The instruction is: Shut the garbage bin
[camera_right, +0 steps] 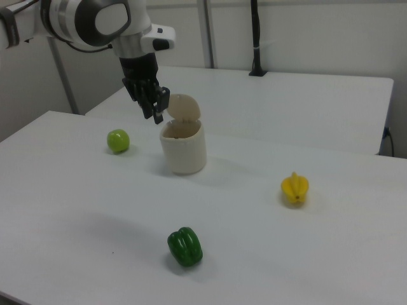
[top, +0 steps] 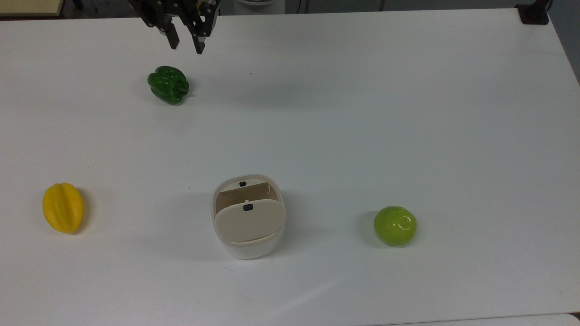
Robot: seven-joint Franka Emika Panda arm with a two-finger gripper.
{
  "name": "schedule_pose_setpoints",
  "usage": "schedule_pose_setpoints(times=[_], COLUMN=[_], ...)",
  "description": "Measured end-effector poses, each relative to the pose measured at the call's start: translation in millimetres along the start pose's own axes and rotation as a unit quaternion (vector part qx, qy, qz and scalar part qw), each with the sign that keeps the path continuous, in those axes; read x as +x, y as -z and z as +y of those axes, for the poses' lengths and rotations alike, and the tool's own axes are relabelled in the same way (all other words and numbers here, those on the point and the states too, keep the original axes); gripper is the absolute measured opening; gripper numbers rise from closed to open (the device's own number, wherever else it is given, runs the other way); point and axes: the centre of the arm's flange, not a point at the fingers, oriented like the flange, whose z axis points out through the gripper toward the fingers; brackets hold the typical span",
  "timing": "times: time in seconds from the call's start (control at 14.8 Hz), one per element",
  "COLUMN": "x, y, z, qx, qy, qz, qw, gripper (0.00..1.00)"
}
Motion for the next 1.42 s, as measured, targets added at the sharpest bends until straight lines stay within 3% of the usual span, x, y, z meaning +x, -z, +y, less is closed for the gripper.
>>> schedule_pose_setpoints(times=[0.27, 0.61, 0.95, 1.15, 1.42], x=[13.0, 30.9, 57.5, 71.7, 84.6], y=[12.1, 22.1, 19.6, 1.7, -32.7], z=[-5.3, -17.6, -29.3, -50.3, -78.5], qx=[0.029, 0.062, 0.113, 0.119, 0.120], qy=[-0.002, 0.003, -0.013, -0.009, 0.001], qz=[0.063, 0.151, 0.255, 0.305, 0.347], qw=[0.9976, 0.9865, 0.9604, 0.9448, 0.9300], gripper=[0.01, 0.01, 0.01, 0.01, 0.01])
